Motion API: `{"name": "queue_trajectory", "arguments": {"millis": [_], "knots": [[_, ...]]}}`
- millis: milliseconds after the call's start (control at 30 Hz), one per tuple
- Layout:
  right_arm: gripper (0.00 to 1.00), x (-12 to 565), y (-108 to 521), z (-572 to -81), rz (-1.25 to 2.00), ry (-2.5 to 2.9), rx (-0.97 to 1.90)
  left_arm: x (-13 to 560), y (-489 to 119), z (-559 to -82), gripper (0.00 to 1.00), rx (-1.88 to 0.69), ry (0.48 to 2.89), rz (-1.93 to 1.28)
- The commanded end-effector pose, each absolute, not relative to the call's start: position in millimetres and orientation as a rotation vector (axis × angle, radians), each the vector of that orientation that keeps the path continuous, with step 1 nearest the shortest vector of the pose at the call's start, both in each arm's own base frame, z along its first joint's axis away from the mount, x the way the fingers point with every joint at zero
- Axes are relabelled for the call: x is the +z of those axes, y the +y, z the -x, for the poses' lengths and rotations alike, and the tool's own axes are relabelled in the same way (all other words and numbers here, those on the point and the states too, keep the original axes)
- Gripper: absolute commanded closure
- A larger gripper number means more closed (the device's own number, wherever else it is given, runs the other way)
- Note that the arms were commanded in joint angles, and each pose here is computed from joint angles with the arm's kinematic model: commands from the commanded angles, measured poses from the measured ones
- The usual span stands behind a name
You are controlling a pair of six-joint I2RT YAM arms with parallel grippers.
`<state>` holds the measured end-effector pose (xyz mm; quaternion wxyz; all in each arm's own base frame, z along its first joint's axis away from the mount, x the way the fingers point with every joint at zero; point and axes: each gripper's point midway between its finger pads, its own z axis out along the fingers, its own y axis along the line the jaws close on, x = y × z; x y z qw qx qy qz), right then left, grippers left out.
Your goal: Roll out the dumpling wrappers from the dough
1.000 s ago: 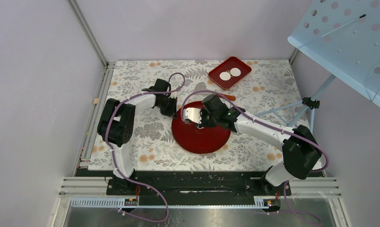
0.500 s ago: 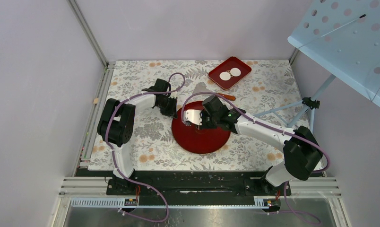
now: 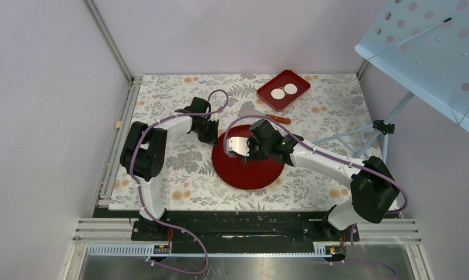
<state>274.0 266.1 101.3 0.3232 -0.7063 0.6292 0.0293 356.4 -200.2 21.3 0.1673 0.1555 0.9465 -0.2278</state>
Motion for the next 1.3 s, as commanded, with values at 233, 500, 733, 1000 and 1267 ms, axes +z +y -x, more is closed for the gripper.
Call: {"name": "queue_trajectory", "arguments": {"millis": [233,500,733,1000,1267], "knots": [[1.00,30.1,196.3,-153.8,2.235,2.035,0.363,13.9,-197.5,-351.5,1.00,-0.624,2.731,-0.449],[1.00,30.5,192.7,-147.3,2.254,2.040,0.378,13.4,-197.3,-351.5,1.00,-0.622,2.733,-0.447],[1.00,31.8,194.0,-146.0,2.255,2.038,0.386,12.9,-197.5,-351.2,1.00,-0.623,2.735,-0.447],[1.00,97.3,235.6,-158.0,2.037,1.945,0.513,13.7,-198.1,-351.7,1.00,-0.625,2.732,-0.449],[1.00,163.8,278.8,-232.3,1.703,1.727,0.302,12.9,-197.8,-351.5,1.00,-0.623,2.734,-0.449]]}}
